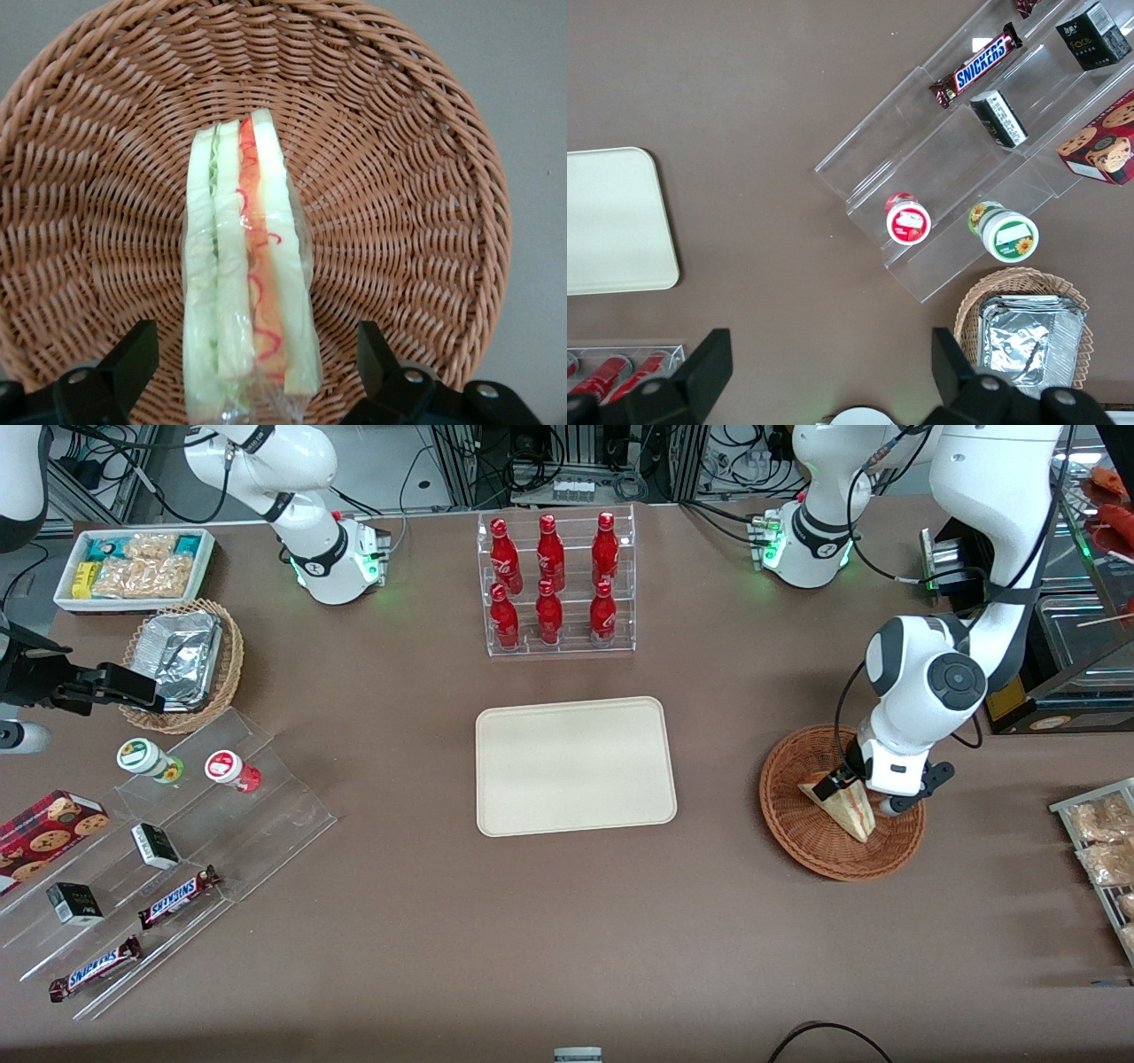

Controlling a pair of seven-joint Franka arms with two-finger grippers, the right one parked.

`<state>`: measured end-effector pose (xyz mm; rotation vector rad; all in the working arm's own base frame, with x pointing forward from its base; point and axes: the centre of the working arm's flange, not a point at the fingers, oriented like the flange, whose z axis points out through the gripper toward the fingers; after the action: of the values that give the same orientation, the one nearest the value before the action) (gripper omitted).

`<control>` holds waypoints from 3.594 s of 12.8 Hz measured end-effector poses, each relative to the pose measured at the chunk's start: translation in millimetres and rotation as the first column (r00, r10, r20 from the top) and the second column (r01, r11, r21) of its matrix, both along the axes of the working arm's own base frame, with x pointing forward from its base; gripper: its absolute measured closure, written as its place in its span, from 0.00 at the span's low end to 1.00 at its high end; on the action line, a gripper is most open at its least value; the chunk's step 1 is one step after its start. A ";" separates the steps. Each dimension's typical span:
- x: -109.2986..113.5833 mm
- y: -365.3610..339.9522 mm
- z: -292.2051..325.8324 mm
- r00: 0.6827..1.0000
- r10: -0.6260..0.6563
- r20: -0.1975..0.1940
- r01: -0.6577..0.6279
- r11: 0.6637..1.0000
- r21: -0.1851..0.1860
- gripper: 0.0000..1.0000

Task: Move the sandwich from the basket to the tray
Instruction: 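Lower the open left gripper around the wrapped sandwich and close it, then lift the sandwich and carry it over the cream tray, then lower the sandwich onto the tray with the left gripper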

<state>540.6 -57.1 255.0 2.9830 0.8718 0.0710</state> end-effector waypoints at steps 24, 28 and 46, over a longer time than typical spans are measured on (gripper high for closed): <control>-12.2 -318.9 133.4 0.914 -0.403 -0.037 0.403 0.915 -0.021 0.83; -36.1 -401.1 73.7 0.871 -0.485 -0.080 0.485 0.874 -0.017 0.85; -116.8 -468.2 -23.1 0.814 -0.570 -0.115 0.578 0.814 0.057 0.57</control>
<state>423.8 -525.3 231.9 3.2066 -0.0734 -0.0487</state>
